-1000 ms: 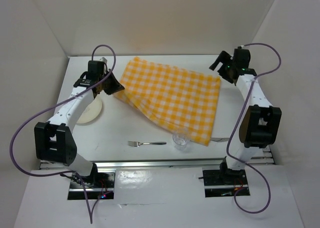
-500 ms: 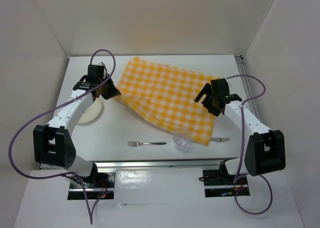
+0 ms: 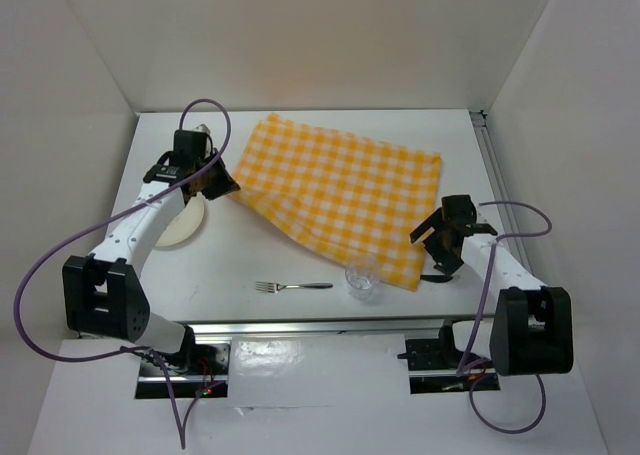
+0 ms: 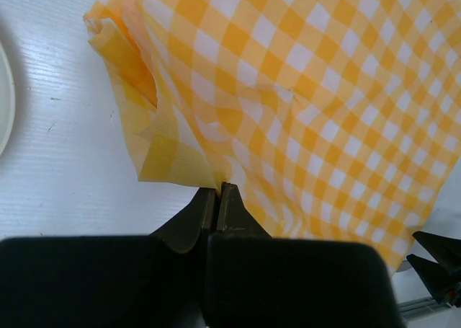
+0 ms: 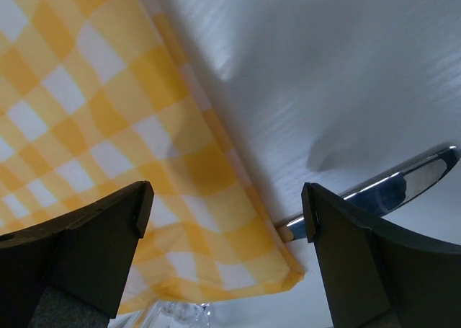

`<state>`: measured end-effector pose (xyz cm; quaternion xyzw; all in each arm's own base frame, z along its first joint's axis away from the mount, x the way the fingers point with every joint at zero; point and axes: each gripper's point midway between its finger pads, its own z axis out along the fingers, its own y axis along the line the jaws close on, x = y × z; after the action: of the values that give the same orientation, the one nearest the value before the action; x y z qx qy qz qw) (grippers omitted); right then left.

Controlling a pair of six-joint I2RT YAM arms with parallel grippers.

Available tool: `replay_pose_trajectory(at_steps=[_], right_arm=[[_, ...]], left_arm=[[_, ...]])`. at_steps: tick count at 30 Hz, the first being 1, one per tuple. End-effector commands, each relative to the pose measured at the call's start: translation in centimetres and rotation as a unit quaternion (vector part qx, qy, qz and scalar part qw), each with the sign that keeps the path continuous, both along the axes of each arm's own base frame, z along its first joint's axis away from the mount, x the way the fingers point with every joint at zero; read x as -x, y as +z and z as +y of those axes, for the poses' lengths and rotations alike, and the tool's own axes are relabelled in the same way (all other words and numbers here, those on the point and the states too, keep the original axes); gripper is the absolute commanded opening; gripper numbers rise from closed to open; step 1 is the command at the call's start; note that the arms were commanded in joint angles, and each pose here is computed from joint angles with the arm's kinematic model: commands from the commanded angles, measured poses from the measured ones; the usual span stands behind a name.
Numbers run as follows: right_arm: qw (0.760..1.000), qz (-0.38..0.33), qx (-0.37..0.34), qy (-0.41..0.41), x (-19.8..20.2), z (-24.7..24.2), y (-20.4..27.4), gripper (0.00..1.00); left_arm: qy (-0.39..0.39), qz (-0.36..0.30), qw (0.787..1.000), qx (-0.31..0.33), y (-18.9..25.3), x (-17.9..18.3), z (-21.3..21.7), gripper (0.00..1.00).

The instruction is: Set the dinner table for one person

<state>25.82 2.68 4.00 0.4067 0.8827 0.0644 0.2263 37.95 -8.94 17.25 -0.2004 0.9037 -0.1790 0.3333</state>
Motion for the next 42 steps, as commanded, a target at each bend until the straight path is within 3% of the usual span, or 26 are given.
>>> replay_pose_trajectory(at_steps=[1,3,6,10,11,14,15,17,20,21,24,25,28,34,37,38,40,41,42], right_arm=[[0.998,-0.043,-0.034,-0.005,-1.1,-0.2,0.3,0.97],[0.998,-0.040,-0.053,0.006,-1.1,0.3,-0.2,0.96],[0.995,-0.054,-0.078,0.032,-1.9,1.4,-1.1,0.85],[0.991,-0.089,-0.083,0.055,-4.1,1.9,-0.5,0.57],[0.990,-0.096,-0.083,0.063,-4.5,2.0,-0.1,0.44],[0.987,-0.120,-0.074,0.076,-6.5,1.9,1.5,0.25],[0.986,-0.136,-0.062,0.078,-7.6,1.5,2.8,0.10],[0.986,-0.138,-0.048,0.082,-8.7,1.1,3.3,0.00],[0.982,-0.163,-0.033,0.091,-12.0,0.7,6.0,0.00],[0.975,-0.198,-0.018,0.097,-14.5,0.4,8.9,0.00],[0.975,-0.191,-0.013,0.114,-17.9,0.4,9.8,0.00],[0.968,-0.219,-0.005,0.120,-20.2,0.3,12.6,0.00],[0.970,-0.202,-0.005,0.131,-22.6,0.3,12.1,0.00],[0.977,-0.159,-0.010,0.141,-20.5,1.5,8.0,0.00],[0.983,-0.114,-0.025,0.140,-16.3,2.5,3.9,0.00],[0.984,-0.120,-0.023,0.134,-16.0,2.4,3.9,0.06],[0.983,-0.100,-0.024,0.152,-14.3,3.4,2.2,0.36],[0.983,-0.098,-0.013,0.157,-14.0,3.4,2.3,0.73],[0.982,-0.093,0.001,0.162,-13.8,3.3,2.1,0.85]], left_arm=[[-0.007,-0.019,1.000,-0.012,1.1,0.1,0.3,0.00],[-0.007,-0.014,1.000,-0.012,0.7,0.0,0.3,0.00],[-0.007,-0.010,1.000,-0.013,0.4,0.0,0.3,0.00],[-0.010,-0.005,1.000,-0.010,0.1,0.0,0.1,0.00],[-0.010,-0.009,1.000,-0.010,0.5,-0.2,0.1,0.00],[-0.010,-0.010,1.000,-0.010,0.5,-0.5,0.1,0.00],[-0.010,-0.006,1.000,-0.010,0.2,-0.5,0.1,0.00],[-0.010,-0.009,1.000,-0.010,0.5,-1.2,0.0,0.00],[-0.007,-0.017,1.000,-0.012,1.2,-2.4,0.0,0.00],[-0.003,-0.027,1.000,-0.015,1.9,-3.5,0.1,0.00],[0.012,-0.040,0.999,-0.014,4.1,-5.5,1.1,0.00],[0.013,-0.035,0.999,-0.011,3.9,-6.0,1.3,0.00],[0.026,-0.045,0.999,-0.007,5.0,-6.5,2.6,0.00],[0.031,-0.010,0.999,-0.009,2.2,-3.5,3.2,0.00],[0.039,0.025,0.999,-0.004,-0.7,-0.4,3.2,0.00],[0.039,0.033,0.999,-0.005,-1.4,0.5,3.3,0.00],[0.044,0.056,0.997,-0.004,-3.3,2.8,3.4,0.00],[0.055,0.075,0.996,-0.011,-4.1,3.6,3.7,0.25],[0.072,0.089,0.993,-0.034,-4.1,4.4,4.7,0.46]])
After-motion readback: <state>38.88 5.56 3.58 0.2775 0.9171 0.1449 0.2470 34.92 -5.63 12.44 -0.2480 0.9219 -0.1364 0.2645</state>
